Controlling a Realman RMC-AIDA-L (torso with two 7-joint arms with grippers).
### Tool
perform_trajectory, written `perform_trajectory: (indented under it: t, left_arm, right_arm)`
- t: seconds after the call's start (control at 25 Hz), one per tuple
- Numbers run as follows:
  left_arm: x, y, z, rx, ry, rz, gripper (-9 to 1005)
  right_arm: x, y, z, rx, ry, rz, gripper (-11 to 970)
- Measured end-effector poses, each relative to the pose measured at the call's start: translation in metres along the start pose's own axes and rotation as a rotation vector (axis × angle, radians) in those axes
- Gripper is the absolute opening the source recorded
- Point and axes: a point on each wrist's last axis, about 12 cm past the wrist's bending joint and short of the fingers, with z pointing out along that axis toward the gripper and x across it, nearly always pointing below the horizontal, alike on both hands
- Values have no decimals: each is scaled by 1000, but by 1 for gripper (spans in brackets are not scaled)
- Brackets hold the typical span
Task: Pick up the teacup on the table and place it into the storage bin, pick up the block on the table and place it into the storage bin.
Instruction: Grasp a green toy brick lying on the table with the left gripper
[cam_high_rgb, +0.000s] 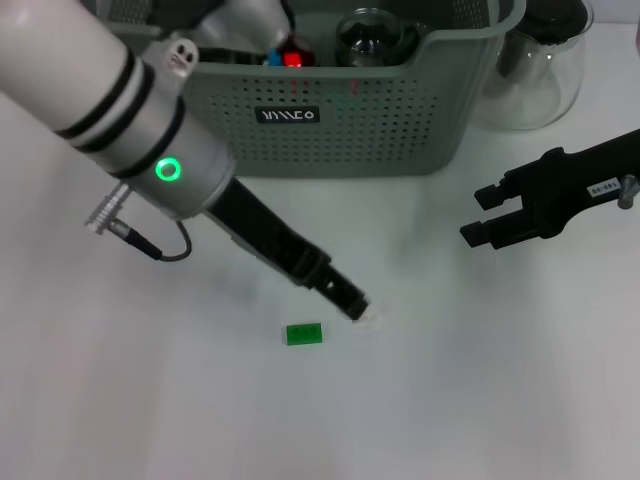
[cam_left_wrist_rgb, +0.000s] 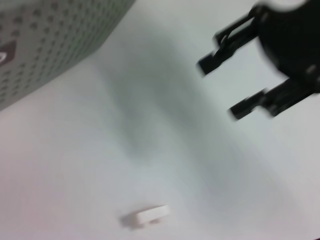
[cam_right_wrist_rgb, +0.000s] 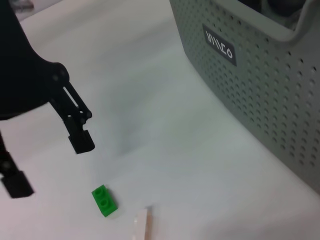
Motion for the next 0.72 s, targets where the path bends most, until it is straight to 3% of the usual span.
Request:
perform_trajectory:
  t: [0.24, 0.28, 0.48, 0.72]
  left_arm:
    - [-2, -4, 12, -119, 103, 78, 890]
    - [-3, -9, 16, -127, 134, 190, 890]
    - [1, -12, 28, -126, 190, 444, 890]
    - [2, -1, 40, -189, 177, 620, 890]
  right_arm:
    - [-1, -1, -2, 3, 2, -11, 659]
    - [-1, -1, -2, 6, 2, -12, 659]
    - [0, -2, -2, 8, -2, -10, 659]
    - [-1, 0, 0, 3, -10, -2, 659]
